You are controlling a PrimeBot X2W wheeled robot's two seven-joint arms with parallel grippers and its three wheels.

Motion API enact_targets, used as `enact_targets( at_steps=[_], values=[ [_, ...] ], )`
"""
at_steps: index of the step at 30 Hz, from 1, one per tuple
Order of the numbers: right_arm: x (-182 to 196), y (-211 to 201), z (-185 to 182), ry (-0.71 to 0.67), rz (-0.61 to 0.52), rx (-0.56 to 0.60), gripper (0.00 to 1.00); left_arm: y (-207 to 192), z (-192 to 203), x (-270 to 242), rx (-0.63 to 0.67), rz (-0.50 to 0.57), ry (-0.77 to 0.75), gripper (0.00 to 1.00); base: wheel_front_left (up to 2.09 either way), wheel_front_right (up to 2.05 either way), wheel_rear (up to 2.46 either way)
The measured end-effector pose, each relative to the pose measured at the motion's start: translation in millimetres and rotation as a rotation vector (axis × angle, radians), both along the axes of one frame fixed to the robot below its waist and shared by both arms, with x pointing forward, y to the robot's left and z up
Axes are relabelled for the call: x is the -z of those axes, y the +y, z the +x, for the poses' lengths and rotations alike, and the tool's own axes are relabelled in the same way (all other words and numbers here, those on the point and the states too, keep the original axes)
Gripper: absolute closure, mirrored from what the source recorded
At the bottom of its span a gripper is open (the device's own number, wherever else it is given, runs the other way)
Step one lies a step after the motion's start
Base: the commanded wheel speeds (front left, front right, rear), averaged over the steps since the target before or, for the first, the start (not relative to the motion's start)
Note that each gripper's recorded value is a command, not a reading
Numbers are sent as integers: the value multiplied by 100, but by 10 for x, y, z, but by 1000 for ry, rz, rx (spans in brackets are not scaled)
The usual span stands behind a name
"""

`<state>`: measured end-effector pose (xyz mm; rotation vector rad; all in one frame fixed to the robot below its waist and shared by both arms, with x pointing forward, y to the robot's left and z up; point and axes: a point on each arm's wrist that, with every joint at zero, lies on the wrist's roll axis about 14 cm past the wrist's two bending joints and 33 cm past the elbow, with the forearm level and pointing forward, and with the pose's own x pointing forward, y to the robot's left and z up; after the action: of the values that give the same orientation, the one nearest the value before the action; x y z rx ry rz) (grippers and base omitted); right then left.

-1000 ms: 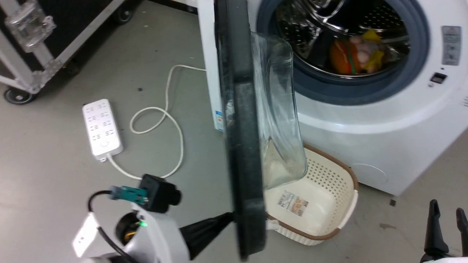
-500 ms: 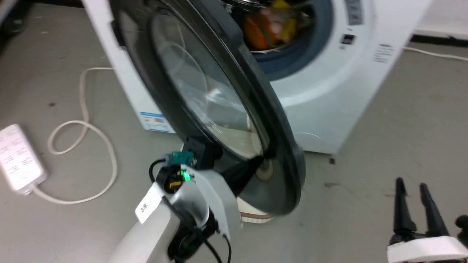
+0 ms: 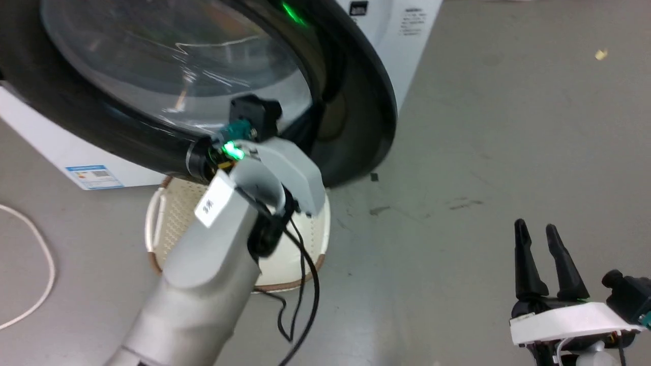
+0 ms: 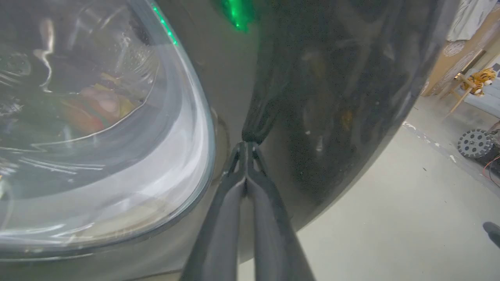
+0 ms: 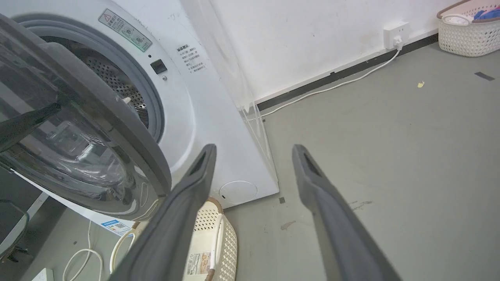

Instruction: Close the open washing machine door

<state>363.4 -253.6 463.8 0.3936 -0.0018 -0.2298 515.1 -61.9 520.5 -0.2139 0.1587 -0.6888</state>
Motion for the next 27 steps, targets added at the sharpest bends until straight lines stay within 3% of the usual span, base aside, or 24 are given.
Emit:
enact_targets(
  at_steps=[9, 16, 22, 27],
  values=[
    [47, -95, -9, 19, -5, 30, 0, -74, 444, -37, -67, -17, -18, 100, 0, 0, 0],
    [-13, -84, 3, -1, -3, 25, 0, -12, 462, -249, -90, -96, -30, 100, 0, 0, 0],
    [-77, 75, -94, -20, -14, -25, 0, 483, 273, -731, -205, -185, -152, 100, 0, 0, 0],
    [-156, 288, -89, -48, -19, -93, 0, 1190, 113, -1074, -369, -111, -327, 100, 0, 0, 0]
  ],
)
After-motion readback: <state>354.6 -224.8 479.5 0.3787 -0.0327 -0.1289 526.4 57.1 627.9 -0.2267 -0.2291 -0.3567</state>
